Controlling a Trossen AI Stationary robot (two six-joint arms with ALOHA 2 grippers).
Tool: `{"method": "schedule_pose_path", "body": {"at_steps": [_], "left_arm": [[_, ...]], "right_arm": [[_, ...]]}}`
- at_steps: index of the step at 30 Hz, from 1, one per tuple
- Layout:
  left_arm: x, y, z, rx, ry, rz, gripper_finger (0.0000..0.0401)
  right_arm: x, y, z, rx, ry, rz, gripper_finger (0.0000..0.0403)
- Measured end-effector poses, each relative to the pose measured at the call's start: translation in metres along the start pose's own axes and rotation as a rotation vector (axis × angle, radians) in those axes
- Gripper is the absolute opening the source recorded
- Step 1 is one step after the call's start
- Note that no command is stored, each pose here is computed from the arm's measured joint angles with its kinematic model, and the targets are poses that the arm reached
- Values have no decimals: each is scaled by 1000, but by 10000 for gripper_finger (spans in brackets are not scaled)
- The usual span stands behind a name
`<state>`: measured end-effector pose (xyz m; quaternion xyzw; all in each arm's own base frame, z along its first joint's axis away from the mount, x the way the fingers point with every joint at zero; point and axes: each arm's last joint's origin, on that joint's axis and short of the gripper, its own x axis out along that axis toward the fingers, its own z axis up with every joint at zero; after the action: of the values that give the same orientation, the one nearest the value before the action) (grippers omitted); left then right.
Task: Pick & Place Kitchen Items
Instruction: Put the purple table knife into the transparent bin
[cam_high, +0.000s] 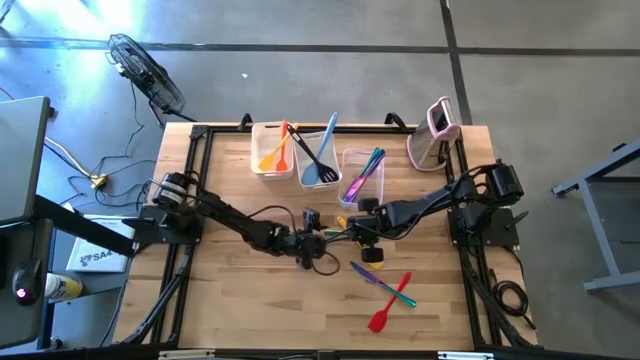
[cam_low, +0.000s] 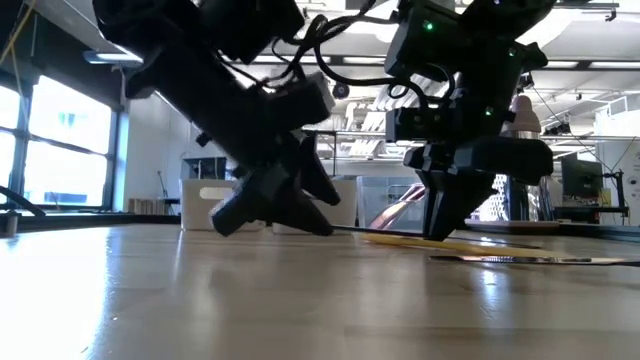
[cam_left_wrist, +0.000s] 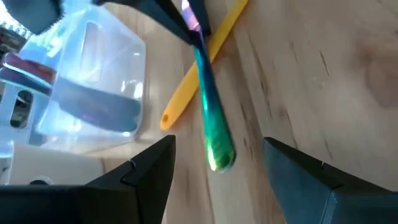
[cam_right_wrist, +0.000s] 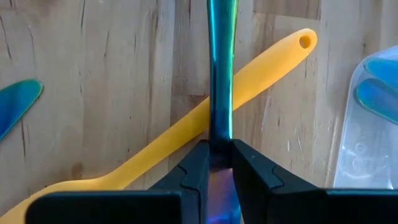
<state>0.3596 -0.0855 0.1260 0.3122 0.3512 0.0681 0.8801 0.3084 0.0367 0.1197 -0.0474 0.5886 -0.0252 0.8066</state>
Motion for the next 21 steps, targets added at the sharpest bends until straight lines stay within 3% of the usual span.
{"method": "schedule_pose_path", "body": {"at_steps": [9, 21], "left_arm": [[13, -8, -2, 22, -10, 41, 232], [25, 9, -2, -1, 13, 30, 232]], "right_arm": [[0, 0, 0, 3, -4, 0, 51], [0, 0, 0, 2, -6, 0, 51]]}}
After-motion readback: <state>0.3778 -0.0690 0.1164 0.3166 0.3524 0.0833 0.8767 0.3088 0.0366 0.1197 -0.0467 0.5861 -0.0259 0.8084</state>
